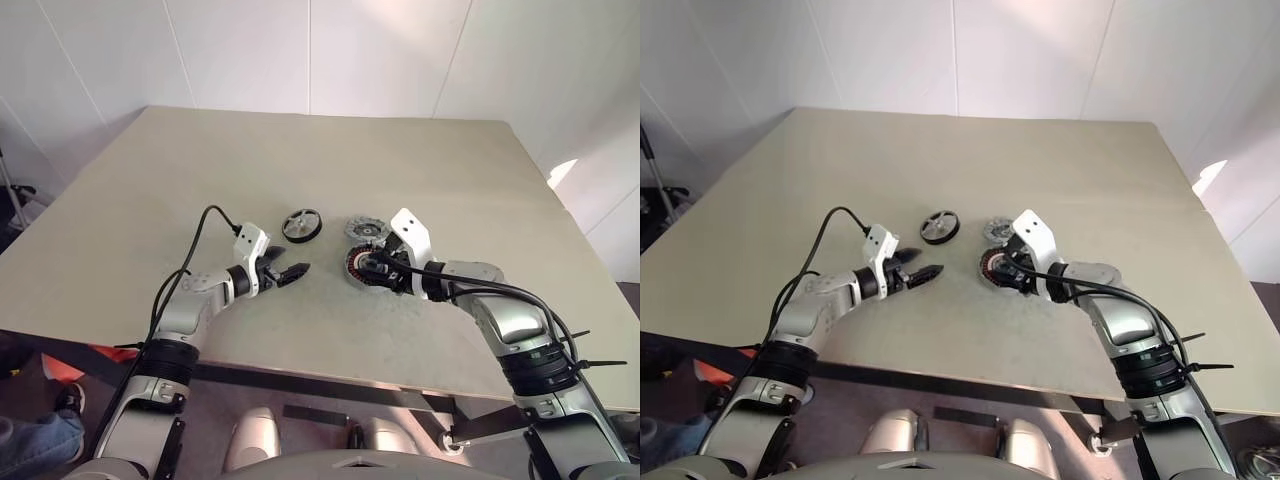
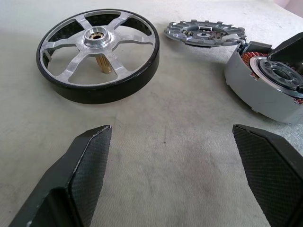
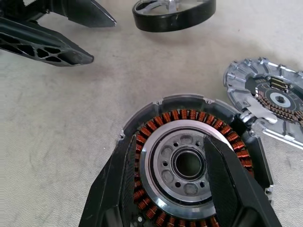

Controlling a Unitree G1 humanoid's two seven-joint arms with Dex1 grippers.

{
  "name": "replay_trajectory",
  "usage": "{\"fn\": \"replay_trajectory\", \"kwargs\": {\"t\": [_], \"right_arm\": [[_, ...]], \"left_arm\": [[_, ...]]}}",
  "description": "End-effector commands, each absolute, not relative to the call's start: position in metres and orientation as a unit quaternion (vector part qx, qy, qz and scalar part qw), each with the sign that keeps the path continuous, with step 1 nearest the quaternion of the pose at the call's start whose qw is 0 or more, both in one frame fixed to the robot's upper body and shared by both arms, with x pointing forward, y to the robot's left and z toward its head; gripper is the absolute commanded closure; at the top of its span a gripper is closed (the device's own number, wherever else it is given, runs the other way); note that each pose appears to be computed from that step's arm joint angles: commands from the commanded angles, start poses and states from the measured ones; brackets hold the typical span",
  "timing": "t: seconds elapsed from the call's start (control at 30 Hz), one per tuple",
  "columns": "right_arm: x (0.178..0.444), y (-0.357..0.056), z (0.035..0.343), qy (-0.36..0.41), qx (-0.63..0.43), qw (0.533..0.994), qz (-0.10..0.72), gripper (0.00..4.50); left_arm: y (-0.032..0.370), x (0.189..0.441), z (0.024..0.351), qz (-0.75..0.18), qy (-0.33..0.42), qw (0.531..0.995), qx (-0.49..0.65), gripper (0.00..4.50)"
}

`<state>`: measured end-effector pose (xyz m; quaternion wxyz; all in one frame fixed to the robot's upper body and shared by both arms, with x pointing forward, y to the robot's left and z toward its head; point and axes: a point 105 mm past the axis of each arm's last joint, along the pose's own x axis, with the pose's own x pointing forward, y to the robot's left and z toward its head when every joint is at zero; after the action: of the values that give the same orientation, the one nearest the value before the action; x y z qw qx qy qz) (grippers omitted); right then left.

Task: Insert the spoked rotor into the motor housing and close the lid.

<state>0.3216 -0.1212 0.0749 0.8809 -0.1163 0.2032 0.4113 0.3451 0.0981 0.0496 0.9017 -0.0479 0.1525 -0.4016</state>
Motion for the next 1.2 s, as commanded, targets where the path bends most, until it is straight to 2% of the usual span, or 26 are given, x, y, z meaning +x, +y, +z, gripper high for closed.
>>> {"fn": "replay_trajectory", "kwargs": {"t": [0.03,0.13,0.23,0.37,0.47,0.67,1.03,1.13,1.2], "right_arm": [[0.325,-0.119,0.093,0.171,-0.112,0.888,0.412,1.97],[0.325,-0.117,0.1,0.156,-0.104,0.89,0.415,1.97],[0.33,-0.111,0.126,0.095,-0.074,0.901,0.417,1.97],[0.338,-0.115,0.143,0.065,-0.062,0.913,0.398,1.97],[0.341,-0.117,0.153,0.05,-0.055,0.918,0.389,1.97],[0.34,-0.114,0.157,0.045,-0.054,0.918,0.392,1.97],[0.347,-0.119,0.164,0.037,-0.053,0.925,0.374,1.97],[0.348,-0.12,0.166,0.033,-0.052,0.928,0.367,1.92],[0.348,-0.12,0.167,0.031,-0.054,0.929,0.365,1.92]], "left_arm": [[0.097,0.349,0.062,-0.404,0.128,0.905,-0.041,0.16],[0.098,0.35,0.062,-0.403,0.128,0.905,-0.042,0.16],[0.102,0.353,0.062,-0.384,0.132,0.912,-0.057,0.16],[0.109,0.364,0.062,-0.335,0.151,0.921,-0.13,0.16],[0.105,0.372,0.065,-0.308,0.178,0.903,-0.242,0.16],[0.093,0.385,0.072,-0.292,0.205,0.854,-0.379,0.16],[0.092,0.418,0.065,-0.205,0.226,0.805,-0.509,0.16],[0.089,0.42,0.057,-0.191,0.24,0.815,-0.493,0.78],[0.083,0.419,0.057,-0.201,0.248,0.816,-0.482,1.49]]}}
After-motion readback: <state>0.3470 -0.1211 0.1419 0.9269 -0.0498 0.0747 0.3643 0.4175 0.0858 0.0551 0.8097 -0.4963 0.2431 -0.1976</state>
